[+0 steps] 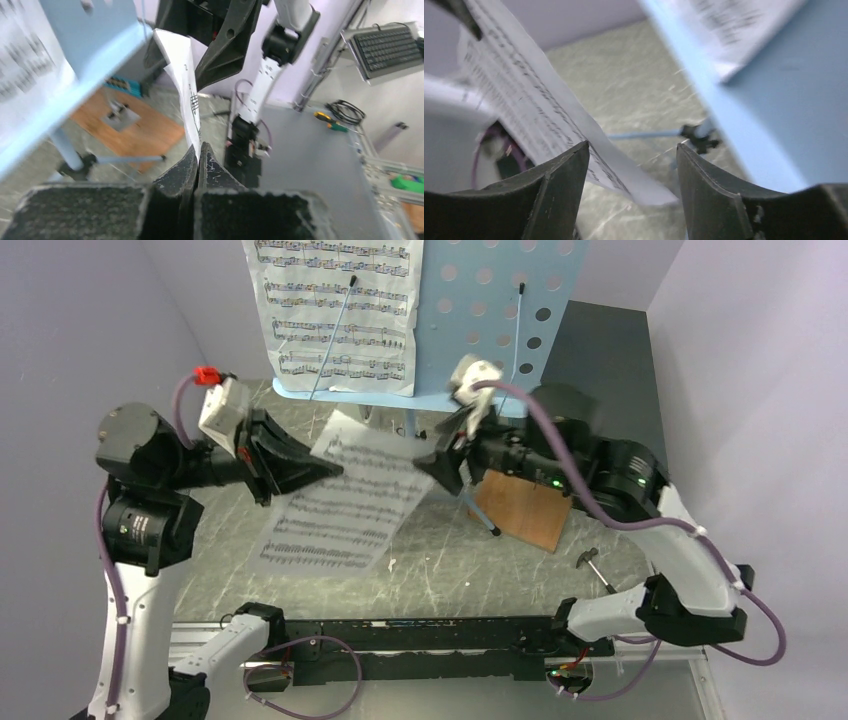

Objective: Set up the instrument practice props

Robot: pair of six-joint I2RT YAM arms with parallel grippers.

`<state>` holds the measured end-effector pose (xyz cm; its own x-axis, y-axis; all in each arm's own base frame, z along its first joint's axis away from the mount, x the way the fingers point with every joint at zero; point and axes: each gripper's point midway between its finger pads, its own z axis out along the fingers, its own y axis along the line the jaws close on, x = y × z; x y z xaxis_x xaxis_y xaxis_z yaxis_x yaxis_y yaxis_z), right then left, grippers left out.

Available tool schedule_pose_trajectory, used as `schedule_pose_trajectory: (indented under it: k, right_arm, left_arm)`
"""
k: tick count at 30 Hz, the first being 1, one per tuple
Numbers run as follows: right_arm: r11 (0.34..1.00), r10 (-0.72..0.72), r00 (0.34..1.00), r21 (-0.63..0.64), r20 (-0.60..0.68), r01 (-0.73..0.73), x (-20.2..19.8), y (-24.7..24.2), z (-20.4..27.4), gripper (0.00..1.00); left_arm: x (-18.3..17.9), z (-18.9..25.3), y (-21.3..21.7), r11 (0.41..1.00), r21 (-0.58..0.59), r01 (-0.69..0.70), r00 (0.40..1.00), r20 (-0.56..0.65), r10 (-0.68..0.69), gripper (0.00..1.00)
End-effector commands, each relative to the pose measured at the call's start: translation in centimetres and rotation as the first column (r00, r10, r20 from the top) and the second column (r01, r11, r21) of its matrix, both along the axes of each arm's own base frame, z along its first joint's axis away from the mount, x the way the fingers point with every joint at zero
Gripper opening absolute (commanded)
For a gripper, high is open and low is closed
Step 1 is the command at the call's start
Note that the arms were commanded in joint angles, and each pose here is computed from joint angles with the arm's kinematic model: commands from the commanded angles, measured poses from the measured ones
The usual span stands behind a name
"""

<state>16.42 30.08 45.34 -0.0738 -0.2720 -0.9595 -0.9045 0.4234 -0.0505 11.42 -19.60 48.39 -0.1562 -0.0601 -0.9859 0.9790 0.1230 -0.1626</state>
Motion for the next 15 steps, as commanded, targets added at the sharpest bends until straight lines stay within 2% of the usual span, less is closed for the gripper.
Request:
schedule_pose_trajectory:
  k: [1,4,8,12,15]
  right_arm:
    - [0.827,-0.427,0.898,0.447,0.104,0.341,2.9,-8.5,12.2,0.68]
    - [0.679,-0.578,0.814,0.59,0.062,0.437,3.1,-13.4,15.0,0.67]
    - [0.53,-0.705,0.709,0.639,-0.032,0.557,3.8,-17.4,16.1,0.65]
    - [0.467,-0.75,0.658,0.648,-0.07,0.601,4.1,-18.8,16.7,0.62]
    - [0.464,-0.753,0.655,0.651,-0.068,0.601,4.4,-18.4,17.0,0.58]
  left_arm:
    - [1.7,7.2,0.0,0.989,-0.127,-0.071,0.978,0.184,0.094,0.0]
    - [3.4,10.9,-0.2,0.974,-0.209,-0.089,0.971,0.2,0.131,0.0]
    - [5.5,14.5,-0.4,0.951,-0.29,-0.108,0.965,0.199,0.17,0.0]
    - [7.6,16.6,-0.4,0.927,-0.352,-0.127,0.961,0.186,0.202,0.0]
    - [8.6,17.9,-0.5,0.913,-0.387,-0.129,0.964,0.167,0.208,0.0]
